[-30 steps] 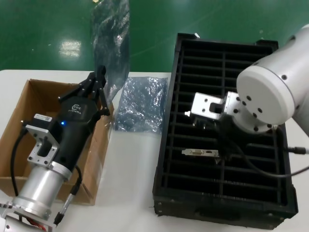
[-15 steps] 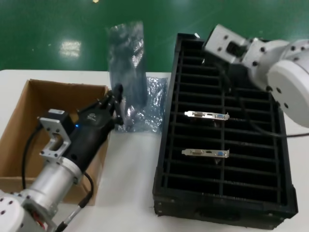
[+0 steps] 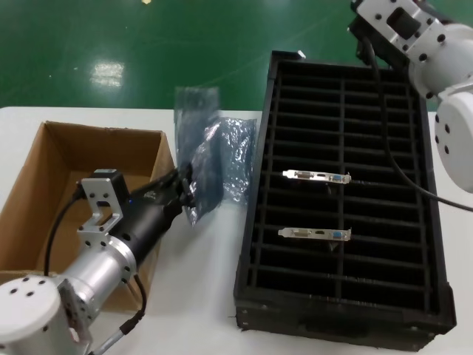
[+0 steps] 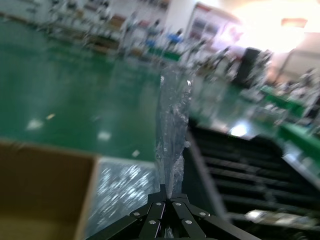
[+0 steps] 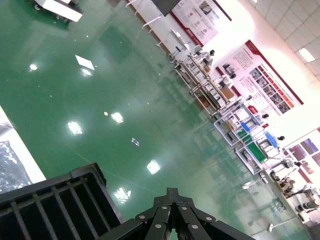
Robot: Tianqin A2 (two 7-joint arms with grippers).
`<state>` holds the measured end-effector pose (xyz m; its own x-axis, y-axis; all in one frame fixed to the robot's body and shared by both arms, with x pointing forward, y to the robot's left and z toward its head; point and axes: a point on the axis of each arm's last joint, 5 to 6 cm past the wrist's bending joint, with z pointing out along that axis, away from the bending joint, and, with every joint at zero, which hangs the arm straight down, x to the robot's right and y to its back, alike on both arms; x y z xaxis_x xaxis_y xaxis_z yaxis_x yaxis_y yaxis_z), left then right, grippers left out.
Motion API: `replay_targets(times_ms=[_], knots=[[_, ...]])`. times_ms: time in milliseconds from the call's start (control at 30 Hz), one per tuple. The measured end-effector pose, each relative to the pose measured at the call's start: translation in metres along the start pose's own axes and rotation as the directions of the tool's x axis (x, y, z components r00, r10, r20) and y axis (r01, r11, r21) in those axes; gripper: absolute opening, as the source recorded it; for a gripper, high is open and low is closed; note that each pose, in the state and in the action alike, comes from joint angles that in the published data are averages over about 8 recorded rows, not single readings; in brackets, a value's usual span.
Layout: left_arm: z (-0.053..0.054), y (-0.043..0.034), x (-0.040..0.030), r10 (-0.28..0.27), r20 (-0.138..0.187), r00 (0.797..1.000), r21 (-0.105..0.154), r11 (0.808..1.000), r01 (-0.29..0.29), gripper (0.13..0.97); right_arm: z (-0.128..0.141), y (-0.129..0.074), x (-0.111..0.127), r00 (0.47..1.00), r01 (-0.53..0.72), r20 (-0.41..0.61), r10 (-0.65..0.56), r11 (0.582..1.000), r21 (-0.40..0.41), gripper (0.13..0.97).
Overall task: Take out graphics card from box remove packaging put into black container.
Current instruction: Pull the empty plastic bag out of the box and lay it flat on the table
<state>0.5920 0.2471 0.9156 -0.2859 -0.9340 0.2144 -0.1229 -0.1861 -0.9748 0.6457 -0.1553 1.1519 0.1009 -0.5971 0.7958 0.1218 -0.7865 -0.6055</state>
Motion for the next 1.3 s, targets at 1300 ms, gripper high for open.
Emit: replay_targets(times_ms=[1300], knots=[[0.020, -0.0103, 0.0025, -0.012, 0.039, 0.999, -0.149, 0.989, 0.017, 0.267, 0.001, -0.004, 0.001, 0.999, 0.037, -0.008, -0.038, 0.999, -0.039, 0.137]])
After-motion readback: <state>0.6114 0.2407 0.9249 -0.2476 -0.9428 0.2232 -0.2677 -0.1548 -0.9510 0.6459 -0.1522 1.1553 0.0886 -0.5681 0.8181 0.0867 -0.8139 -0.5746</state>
